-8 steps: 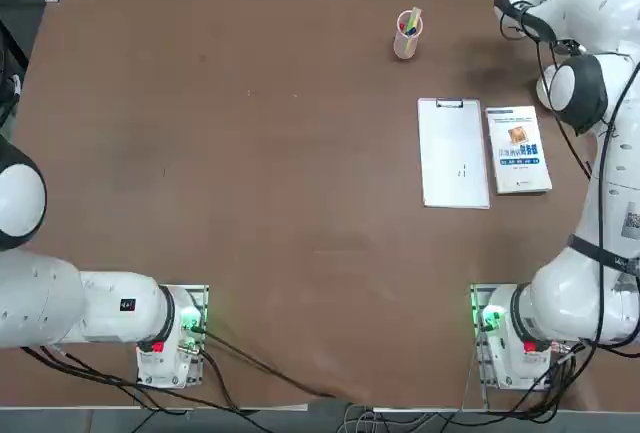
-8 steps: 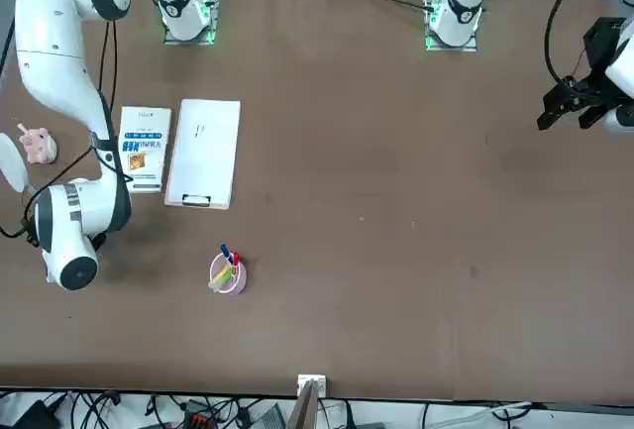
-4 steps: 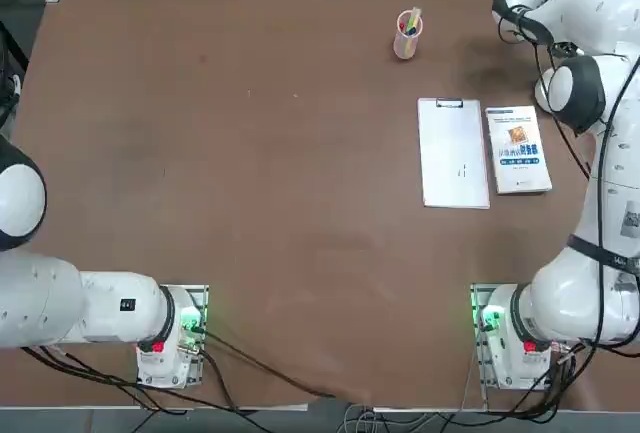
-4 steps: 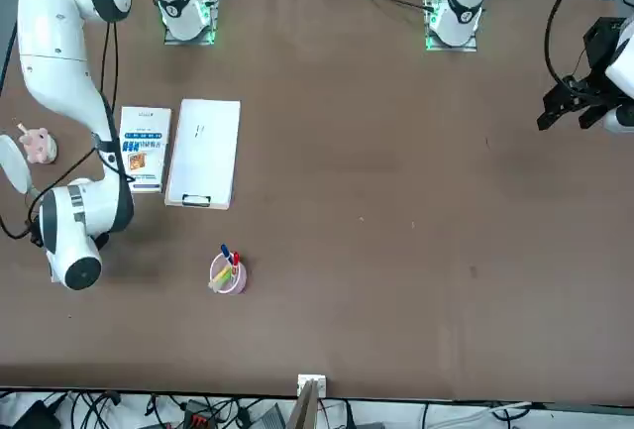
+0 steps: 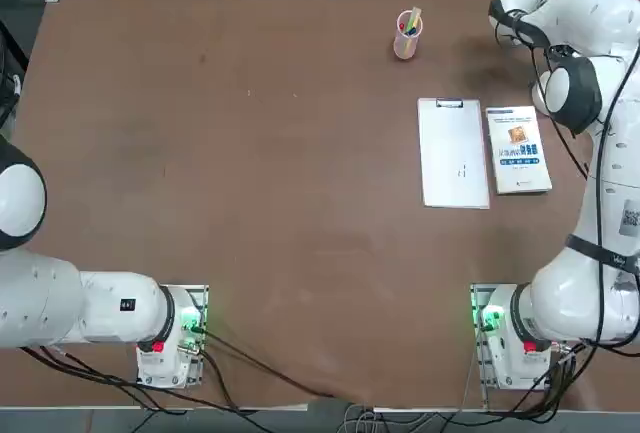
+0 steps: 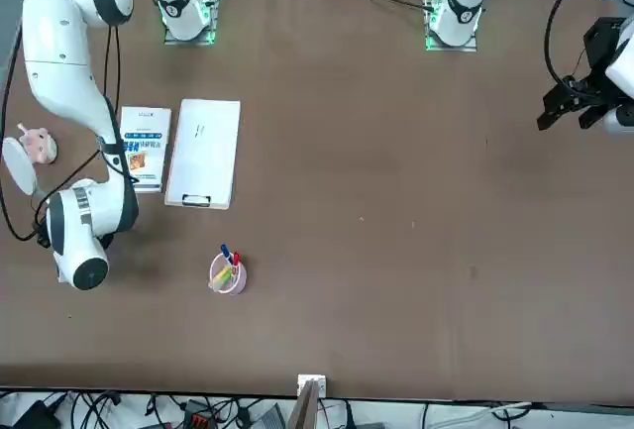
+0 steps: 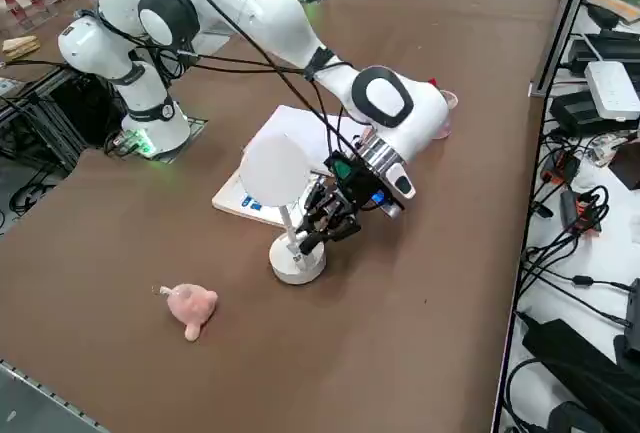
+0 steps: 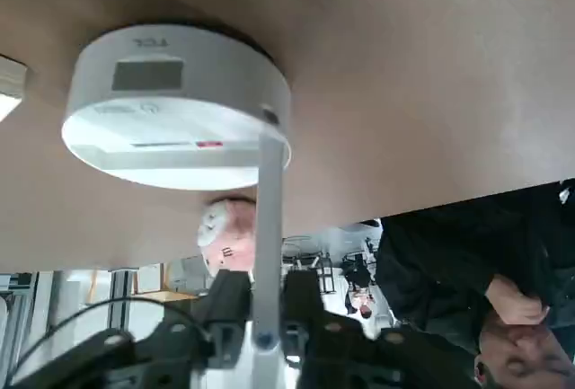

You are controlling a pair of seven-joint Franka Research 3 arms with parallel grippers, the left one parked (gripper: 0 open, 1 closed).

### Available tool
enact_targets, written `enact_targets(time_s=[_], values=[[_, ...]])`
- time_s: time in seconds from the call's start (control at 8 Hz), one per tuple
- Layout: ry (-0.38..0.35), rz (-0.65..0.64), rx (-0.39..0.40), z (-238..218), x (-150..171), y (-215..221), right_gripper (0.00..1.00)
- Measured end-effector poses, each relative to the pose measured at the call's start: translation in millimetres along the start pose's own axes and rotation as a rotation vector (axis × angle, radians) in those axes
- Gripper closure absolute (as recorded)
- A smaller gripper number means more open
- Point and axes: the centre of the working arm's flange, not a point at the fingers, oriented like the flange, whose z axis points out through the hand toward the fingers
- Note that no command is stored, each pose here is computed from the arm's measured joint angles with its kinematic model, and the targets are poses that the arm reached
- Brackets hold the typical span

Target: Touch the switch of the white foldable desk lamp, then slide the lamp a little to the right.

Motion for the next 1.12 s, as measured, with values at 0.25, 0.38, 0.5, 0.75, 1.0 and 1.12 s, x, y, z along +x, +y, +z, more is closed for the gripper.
enact_targets(time_s=[0.25,0.38,0.5,0.75,1.0,1.12], values=[[-0.001,-0.001,-0.003,-0.7,0.2,-0.2,0.55],[-0.001,-0.001,-0.004,-1.0,0.1,-0.1,0.40],[-0.001,-0.001,-0.006,-2.4,0.2,-0.3,0.23],[0.007,0.001,-0.029,-17.2,0.1,-2.5,0.04],[0.047,0.018,-0.085,-60.6,-8.9,-6.1,0.04],[0.077,0.024,-0.131,-97.0,-17.8,-13.5,0.04]])
